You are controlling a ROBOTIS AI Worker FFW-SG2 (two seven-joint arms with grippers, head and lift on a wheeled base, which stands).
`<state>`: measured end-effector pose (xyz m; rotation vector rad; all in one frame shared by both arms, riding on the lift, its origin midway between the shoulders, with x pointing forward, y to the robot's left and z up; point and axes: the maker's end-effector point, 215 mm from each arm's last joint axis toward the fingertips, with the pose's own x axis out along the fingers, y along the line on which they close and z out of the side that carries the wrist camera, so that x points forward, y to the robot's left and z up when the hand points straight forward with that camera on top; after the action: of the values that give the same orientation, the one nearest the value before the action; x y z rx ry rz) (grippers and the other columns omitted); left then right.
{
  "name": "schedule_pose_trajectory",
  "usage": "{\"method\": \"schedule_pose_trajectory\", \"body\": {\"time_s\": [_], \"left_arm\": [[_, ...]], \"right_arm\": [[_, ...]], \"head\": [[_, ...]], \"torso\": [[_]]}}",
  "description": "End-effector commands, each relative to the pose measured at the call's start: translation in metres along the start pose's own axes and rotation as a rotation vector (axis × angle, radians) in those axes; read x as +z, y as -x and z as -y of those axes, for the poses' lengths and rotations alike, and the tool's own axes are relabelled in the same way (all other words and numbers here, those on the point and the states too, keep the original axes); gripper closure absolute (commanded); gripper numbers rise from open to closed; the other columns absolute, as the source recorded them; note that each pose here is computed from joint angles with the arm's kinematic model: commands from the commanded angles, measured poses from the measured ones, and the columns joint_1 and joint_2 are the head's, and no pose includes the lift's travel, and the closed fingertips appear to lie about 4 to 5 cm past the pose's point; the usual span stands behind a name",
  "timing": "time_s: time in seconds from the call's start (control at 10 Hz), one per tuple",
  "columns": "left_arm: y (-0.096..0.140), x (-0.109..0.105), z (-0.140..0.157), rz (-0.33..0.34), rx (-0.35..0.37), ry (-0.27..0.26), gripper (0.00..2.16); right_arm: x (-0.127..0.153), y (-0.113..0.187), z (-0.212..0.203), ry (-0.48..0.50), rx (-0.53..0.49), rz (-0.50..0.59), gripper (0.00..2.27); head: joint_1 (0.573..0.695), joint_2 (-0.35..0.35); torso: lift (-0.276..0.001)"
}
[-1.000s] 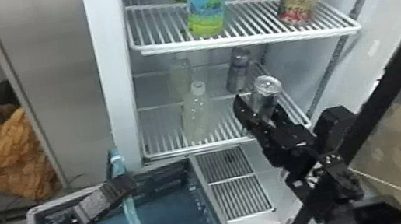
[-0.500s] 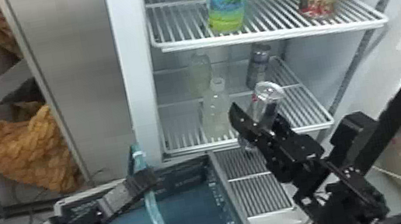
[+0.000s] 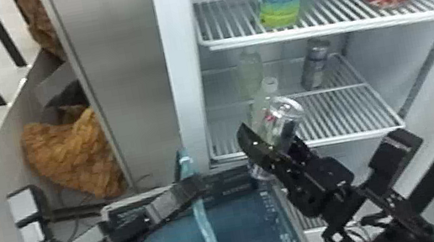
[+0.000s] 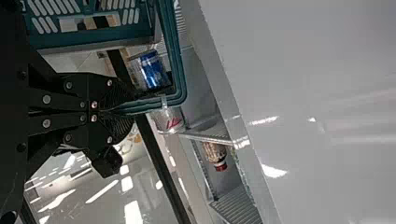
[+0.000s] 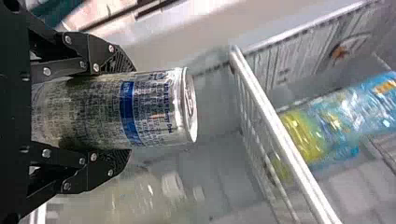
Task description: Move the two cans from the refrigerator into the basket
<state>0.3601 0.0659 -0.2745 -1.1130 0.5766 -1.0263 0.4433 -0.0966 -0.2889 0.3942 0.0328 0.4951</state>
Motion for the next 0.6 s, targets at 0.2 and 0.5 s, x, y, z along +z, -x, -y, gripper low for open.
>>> {"method": "schedule_pose_trajectory", "body": {"time_s": [0.2,0.5], "left_arm": [[0.000,0.000,0.000,0.001,-0.001,0.001,1.21],[-0.001,0.001,0.000,0.002,-0.003,0.000,1.21]], "right_arm": [[-0.040,-0.003,-0.055,-0.085,0.119,-0.097,1.27],[-0.072,-0.003,-0.085,-0.123,0.189,-0.178,1.27]], "head": [[0.695,0.002],[0.695,0.065]], "torso": [[-0.219],[-0.219]]}}
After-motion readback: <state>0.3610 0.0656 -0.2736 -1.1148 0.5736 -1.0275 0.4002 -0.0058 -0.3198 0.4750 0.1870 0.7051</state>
